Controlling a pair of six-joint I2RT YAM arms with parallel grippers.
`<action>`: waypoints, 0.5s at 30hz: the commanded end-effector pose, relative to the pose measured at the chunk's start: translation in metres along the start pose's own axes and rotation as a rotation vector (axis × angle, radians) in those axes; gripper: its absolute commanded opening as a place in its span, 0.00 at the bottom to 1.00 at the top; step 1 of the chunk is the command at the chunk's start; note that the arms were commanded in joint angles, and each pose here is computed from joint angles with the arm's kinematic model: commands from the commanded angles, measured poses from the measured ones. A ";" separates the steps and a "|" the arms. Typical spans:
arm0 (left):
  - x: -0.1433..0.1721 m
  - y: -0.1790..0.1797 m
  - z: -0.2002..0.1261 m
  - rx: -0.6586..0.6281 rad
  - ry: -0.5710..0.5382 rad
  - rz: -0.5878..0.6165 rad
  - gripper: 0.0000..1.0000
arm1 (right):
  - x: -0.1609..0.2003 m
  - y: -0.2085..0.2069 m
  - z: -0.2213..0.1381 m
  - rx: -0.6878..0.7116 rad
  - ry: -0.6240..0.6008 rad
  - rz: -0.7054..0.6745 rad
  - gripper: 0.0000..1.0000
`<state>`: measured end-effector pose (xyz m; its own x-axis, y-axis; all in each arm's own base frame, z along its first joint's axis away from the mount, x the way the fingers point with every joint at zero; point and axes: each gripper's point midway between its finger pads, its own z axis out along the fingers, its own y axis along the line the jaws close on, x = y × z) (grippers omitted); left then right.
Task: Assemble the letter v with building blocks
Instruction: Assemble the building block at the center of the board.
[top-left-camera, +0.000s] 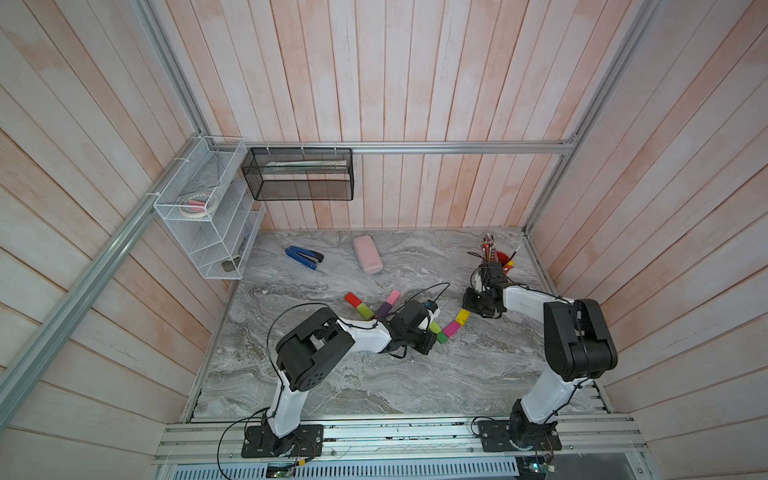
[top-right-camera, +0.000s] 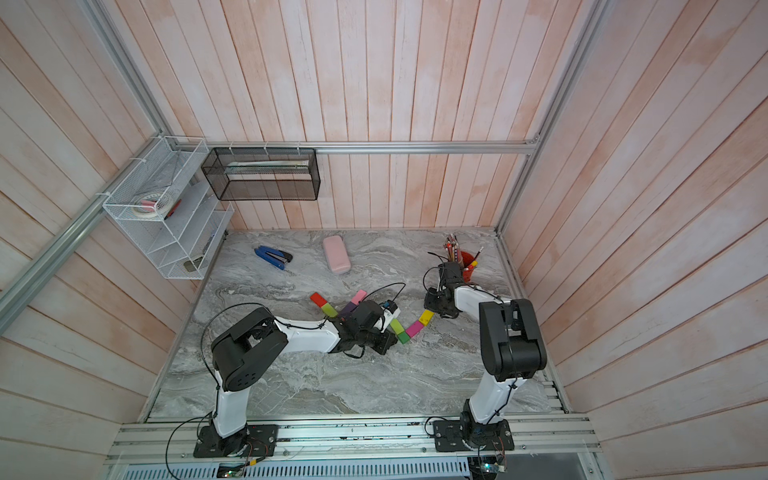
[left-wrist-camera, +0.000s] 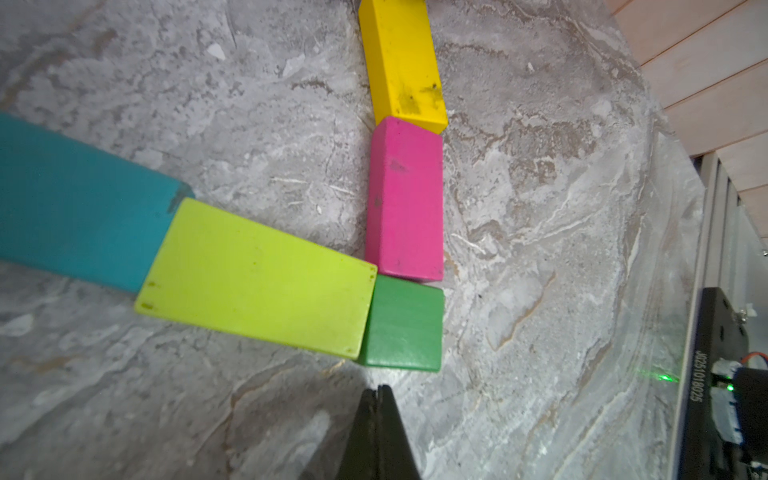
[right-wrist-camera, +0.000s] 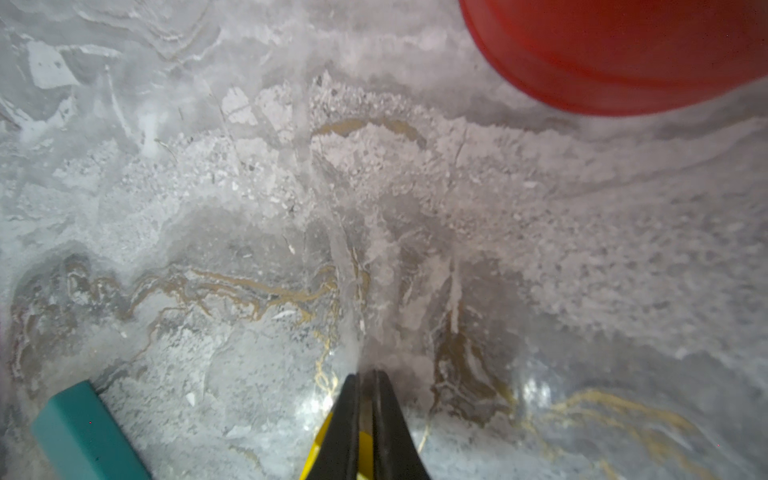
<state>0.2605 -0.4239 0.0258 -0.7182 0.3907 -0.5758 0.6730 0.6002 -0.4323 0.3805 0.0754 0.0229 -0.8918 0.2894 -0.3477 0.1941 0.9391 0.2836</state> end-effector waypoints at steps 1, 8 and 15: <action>0.012 0.002 0.006 0.002 0.046 0.009 0.00 | 0.008 -0.006 -0.003 0.030 0.010 0.020 0.11; 0.013 0.002 0.007 0.002 0.050 0.009 0.00 | 0.003 -0.010 -0.011 0.052 -0.031 0.035 0.18; 0.012 0.004 0.006 -0.009 0.048 0.006 0.00 | -0.009 -0.005 -0.030 0.031 -0.113 0.037 0.22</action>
<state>0.2600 -0.4241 0.0255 -0.7191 0.3924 -0.5735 0.6731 0.5986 -0.4344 0.3773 0.0656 0.0411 -0.8546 0.3306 -0.4006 0.2339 0.9336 0.2714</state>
